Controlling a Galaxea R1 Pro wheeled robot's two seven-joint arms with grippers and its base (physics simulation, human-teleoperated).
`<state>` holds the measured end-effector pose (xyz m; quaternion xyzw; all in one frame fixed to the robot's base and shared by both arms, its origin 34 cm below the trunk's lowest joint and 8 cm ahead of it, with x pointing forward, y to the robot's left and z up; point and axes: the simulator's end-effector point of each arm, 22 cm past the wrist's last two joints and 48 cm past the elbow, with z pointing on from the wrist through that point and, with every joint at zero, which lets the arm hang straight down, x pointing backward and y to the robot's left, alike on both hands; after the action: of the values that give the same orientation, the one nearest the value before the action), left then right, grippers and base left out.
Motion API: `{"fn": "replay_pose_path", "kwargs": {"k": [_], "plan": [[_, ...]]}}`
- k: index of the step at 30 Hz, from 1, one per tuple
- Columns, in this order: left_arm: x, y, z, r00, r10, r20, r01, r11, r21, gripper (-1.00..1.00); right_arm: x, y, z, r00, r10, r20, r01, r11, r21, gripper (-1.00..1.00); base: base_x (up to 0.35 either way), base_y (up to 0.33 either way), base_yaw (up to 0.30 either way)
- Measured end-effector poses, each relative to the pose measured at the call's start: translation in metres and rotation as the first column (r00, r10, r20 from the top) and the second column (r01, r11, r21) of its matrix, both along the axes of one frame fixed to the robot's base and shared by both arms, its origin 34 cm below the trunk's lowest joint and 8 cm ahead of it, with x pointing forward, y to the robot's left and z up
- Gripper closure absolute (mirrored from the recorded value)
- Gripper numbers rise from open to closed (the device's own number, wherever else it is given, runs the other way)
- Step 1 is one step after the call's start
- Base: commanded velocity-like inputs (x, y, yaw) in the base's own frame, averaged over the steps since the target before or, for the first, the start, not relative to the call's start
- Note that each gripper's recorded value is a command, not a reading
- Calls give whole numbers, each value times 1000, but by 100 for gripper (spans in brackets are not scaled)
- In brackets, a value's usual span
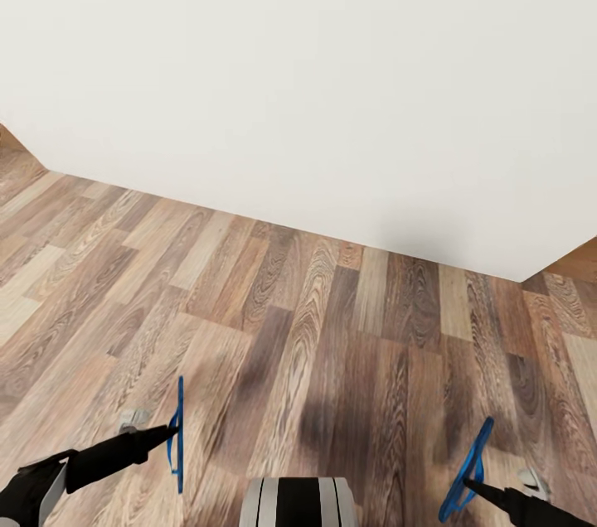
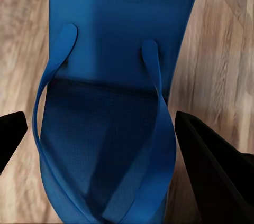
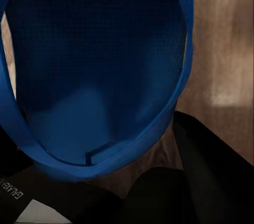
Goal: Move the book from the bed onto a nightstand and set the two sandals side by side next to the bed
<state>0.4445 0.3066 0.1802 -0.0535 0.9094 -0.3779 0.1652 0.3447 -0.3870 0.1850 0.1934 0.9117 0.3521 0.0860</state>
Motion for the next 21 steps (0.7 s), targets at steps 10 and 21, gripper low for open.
{"fn": "replay_pose_path", "kwargs": {"k": [10,21], "plan": [[10,-4,14,999,-2,42,2,1000,-3,100,11,4,14,997,14,72,-14,1000,11,100,0,0,0],[9,-8,26,999,10,48,-9,1000,-20,100,26,6,26,988,33,154,-31,999,-12,100,0,0,0]]}}
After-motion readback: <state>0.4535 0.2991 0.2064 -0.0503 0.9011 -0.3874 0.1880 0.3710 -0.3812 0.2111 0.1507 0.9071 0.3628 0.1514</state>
